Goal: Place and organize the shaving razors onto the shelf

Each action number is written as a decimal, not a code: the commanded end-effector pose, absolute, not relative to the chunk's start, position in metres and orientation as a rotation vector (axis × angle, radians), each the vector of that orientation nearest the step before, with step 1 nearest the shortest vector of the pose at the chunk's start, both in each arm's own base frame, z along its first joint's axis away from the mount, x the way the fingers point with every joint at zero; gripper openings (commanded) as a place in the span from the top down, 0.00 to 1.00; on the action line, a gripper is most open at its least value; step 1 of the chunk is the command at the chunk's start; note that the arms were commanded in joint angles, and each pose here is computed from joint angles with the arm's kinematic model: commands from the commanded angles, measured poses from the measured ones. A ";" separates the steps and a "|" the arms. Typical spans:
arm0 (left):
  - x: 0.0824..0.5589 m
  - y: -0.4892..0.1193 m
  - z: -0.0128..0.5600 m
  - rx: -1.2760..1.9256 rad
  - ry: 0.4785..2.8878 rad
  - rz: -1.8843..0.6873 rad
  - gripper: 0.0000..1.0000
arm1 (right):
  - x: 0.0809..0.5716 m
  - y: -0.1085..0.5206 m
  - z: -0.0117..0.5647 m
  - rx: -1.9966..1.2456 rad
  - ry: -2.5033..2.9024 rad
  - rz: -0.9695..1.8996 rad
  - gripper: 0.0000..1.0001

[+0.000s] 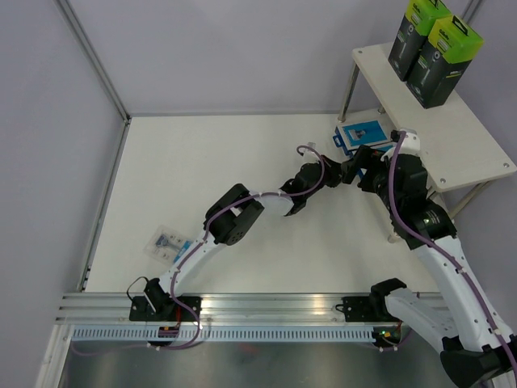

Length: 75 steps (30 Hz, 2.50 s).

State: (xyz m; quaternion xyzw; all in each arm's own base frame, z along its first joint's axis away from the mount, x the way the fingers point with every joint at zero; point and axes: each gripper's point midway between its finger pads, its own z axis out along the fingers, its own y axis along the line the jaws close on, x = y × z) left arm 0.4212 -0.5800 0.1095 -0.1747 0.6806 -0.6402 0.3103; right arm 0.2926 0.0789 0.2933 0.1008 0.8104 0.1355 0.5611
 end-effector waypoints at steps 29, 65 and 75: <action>0.426 -0.590 0.127 -0.478 1.825 -1.754 0.78 | 0.298 0.079 0.319 0.255 1.846 0.339 0.02; 0.365 -0.366 0.165 -0.124 1.989 -1.348 0.36 | 0.318 0.122 0.331 0.101 1.780 0.539 0.02; 0.298 -0.174 0.145 -0.507 2.249 -0.612 0.10 | 0.324 0.170 0.306 -0.006 1.798 0.802 0.02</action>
